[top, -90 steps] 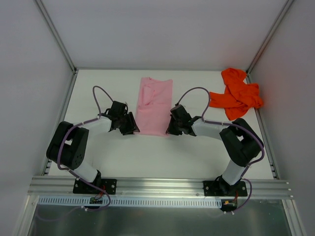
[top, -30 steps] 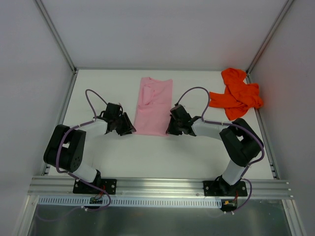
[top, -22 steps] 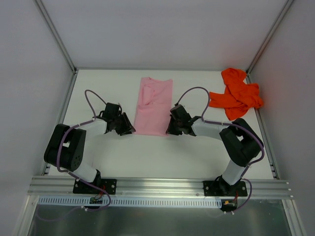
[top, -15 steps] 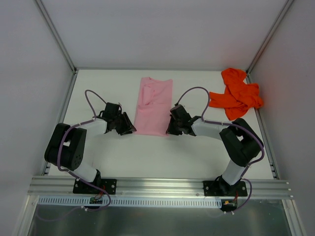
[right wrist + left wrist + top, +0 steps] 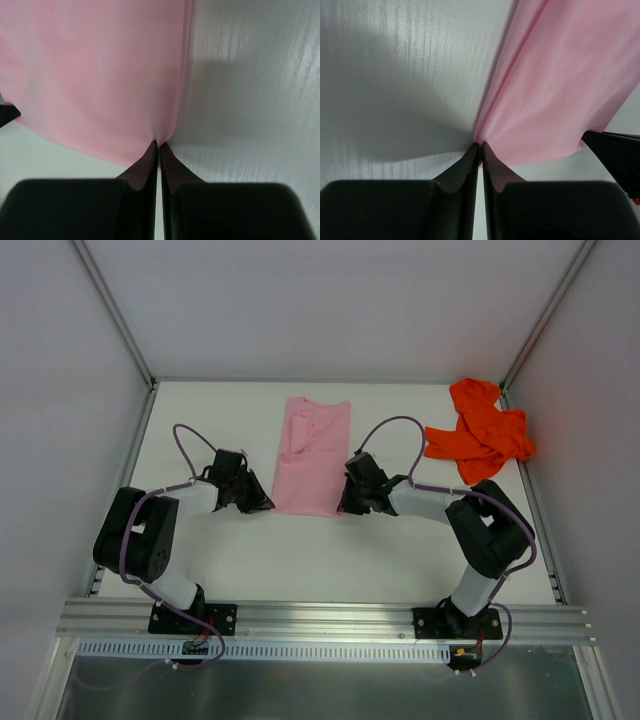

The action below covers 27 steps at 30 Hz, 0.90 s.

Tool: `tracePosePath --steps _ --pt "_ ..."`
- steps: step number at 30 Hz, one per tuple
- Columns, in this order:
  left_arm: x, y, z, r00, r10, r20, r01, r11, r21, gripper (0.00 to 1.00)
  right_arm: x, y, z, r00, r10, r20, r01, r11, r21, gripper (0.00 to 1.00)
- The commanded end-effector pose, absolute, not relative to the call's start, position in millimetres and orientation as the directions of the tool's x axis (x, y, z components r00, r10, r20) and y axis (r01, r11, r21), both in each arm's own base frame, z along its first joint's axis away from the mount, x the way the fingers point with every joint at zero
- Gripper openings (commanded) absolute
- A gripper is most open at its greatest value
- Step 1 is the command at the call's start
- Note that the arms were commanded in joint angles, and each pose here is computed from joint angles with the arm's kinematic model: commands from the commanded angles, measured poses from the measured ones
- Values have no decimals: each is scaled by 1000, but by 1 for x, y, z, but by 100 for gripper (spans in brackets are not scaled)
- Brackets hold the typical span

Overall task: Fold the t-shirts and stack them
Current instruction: Grab one side of the 2/3 rectangular tshirt with both arms

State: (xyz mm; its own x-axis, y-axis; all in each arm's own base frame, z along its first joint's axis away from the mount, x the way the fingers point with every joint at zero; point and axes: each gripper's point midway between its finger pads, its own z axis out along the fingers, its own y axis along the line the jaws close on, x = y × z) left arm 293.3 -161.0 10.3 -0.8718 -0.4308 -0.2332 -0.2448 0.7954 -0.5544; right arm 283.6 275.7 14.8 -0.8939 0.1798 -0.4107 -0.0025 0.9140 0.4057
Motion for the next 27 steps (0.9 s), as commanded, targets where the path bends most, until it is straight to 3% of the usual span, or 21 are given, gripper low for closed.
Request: tracePosePath --steps 1,2,14,27 --pt "255 -139 -34 -900 -410 -148 -323 855 -407 5 278 265 -1 -907 148 -395 9 943 332 2" --pt "256 -139 -33 -900 -409 -151 -319 854 -410 0 277 265 0 -907 148 -394 8 943 333 1" --pt "236 -136 -18 -897 -393 -202 -289 868 -403 0 260 257 3 -912 130 -389 -17 935 353 1" --pt "193 -143 6 -881 -388 -271 -270 882 -385 0 209 238 15 -907 87 -411 -67 937 344 1"
